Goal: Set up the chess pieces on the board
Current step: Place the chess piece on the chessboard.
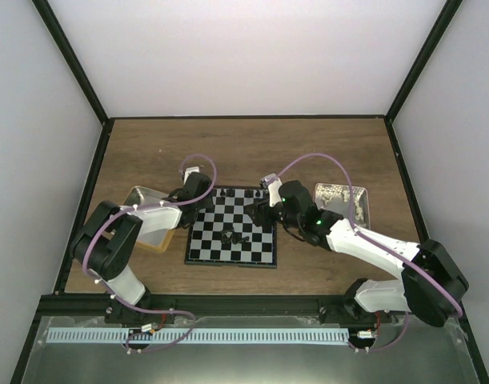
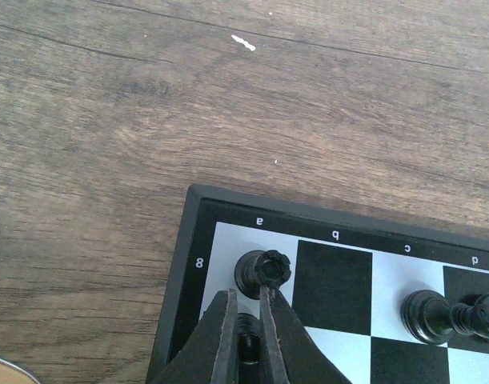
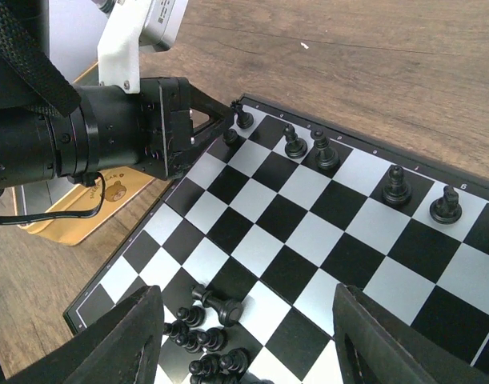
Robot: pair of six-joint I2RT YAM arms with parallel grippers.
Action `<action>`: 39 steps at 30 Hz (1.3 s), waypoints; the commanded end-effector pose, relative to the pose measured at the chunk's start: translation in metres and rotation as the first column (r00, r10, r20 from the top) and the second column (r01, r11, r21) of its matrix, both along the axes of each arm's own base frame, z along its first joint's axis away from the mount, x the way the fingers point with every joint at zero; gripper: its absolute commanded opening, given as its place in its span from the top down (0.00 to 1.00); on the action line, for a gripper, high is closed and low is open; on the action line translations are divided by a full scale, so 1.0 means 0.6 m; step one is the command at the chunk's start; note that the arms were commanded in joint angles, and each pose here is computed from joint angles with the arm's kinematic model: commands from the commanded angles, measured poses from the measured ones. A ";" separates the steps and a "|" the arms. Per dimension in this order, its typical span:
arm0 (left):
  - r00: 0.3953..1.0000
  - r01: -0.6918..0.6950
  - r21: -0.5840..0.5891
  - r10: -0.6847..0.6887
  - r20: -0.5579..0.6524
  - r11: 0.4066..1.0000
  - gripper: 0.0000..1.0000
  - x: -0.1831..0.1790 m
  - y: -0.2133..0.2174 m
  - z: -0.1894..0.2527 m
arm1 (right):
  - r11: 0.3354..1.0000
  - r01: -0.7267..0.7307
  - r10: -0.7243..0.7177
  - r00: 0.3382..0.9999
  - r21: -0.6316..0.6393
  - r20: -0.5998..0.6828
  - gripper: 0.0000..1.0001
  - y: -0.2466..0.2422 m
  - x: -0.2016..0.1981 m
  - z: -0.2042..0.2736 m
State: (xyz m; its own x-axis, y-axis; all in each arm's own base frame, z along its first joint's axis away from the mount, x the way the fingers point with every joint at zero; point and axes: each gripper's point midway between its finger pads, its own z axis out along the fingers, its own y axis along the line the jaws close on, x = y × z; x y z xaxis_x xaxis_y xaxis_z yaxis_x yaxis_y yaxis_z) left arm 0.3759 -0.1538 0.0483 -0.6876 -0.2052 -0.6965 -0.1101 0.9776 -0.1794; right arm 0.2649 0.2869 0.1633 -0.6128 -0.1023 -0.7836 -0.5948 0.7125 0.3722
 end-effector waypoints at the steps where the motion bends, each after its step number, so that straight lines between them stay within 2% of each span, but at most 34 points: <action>1: 1.000 0.014 0.014 -0.014 -0.018 1.000 0.96 0.001 0.000 -0.006 | 1.000 0.022 -0.022 1.000 0.000 0.005 0.41 -0.005 0.004 0.002; 13: 0.994 0.009 0.013 -0.008 -0.107 1.000 0.96 -0.027 0.007 -0.010 | 1.000 0.023 -0.023 1.000 -0.001 0.001 0.41 -0.005 0.005 -0.003; 33: 0.995 0.040 0.017 -0.038 -0.097 0.999 0.93 -0.016 -0.003 -0.005 | 1.000 0.017 -0.017 1.000 -0.007 -0.002 0.41 -0.004 0.004 -0.008; 39: 0.996 0.035 0.019 -0.034 -0.077 0.999 0.81 -0.016 0.000 0.008 | 1.000 0.017 -0.017 1.000 -0.004 0.002 0.41 -0.004 0.005 -0.004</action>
State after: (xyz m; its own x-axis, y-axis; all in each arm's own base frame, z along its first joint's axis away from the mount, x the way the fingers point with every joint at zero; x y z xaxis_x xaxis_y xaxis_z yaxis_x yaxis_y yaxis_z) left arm 0.3644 -0.1539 0.0470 -0.7495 -0.1710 -0.6395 -0.0940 0.9838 -0.1529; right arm 0.2657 0.2861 0.1603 -0.6157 -0.1051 -0.7809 -0.5898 0.7186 0.3684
